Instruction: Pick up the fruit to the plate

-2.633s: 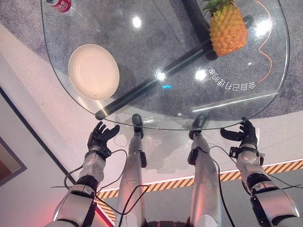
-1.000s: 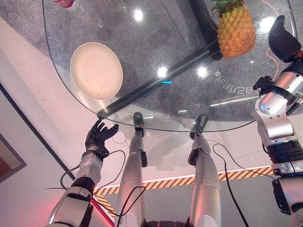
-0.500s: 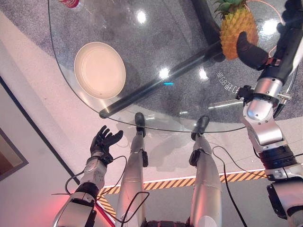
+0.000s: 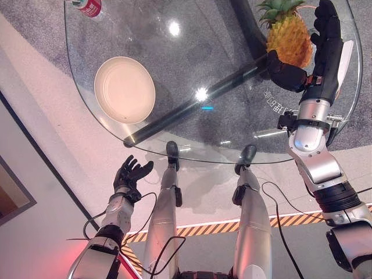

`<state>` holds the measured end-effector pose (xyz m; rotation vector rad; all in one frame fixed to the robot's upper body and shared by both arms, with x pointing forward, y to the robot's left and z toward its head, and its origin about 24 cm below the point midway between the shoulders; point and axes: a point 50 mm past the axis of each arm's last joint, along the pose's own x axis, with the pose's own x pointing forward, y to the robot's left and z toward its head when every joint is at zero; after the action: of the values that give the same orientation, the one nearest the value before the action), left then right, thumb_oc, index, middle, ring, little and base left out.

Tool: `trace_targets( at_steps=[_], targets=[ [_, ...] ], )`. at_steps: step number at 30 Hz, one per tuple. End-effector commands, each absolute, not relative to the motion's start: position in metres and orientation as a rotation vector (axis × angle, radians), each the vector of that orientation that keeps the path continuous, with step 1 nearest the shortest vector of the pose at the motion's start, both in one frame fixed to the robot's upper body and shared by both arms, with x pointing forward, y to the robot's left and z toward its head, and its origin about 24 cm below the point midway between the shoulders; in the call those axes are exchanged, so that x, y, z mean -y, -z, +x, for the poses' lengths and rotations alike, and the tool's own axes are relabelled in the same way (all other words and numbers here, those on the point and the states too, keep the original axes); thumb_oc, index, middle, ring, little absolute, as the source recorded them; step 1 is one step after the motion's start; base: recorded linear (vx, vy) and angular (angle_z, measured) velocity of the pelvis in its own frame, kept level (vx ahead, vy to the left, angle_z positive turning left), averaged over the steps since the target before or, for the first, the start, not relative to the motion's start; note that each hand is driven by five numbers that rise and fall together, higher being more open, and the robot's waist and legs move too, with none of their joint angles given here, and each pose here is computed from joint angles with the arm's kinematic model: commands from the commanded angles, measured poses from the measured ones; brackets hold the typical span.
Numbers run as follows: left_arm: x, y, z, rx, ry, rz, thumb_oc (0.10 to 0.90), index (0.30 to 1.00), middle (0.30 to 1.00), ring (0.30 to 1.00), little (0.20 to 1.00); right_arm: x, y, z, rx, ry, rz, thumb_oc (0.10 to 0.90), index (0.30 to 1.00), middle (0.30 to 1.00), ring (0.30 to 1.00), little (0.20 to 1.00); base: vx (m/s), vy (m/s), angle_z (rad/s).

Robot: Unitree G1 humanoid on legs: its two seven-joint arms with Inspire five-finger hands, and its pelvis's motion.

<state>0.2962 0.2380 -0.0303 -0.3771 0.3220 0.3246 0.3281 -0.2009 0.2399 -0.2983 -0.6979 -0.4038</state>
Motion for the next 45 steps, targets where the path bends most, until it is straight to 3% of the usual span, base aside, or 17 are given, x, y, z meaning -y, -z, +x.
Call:
trace_targets(
  at_steps=[1,16,45],
  targets=[
    [-0.257,0.054,0.263,-0.378,-0.413,-0.322,0.8,0.9,0.9,0.9,0.9,0.199,-0.279,0.306,0.947,0.472,-0.362,0.8,0.9,0.9,0.9,0.9,0.0,0.0,0.0],
    [-0.257,0.05,0.268,-0.377,-0.397,-0.304,0.8,0.9,0.9,0.9,0.9,0.213,-0.275,0.316,0.866,0.595,-0.464,0.8,0.9,0.9,0.9,0.9,0.0,0.0,0.0],
    [-0.255,0.045,0.275,-0.381,-0.357,-0.276,0.8,0.9,0.9,0.9,0.9,0.222,-0.268,0.342,0.683,0.635,-0.553,0.8,0.9,0.9,0.9,0.9,0.0,0.0,0.0]
  ],
)
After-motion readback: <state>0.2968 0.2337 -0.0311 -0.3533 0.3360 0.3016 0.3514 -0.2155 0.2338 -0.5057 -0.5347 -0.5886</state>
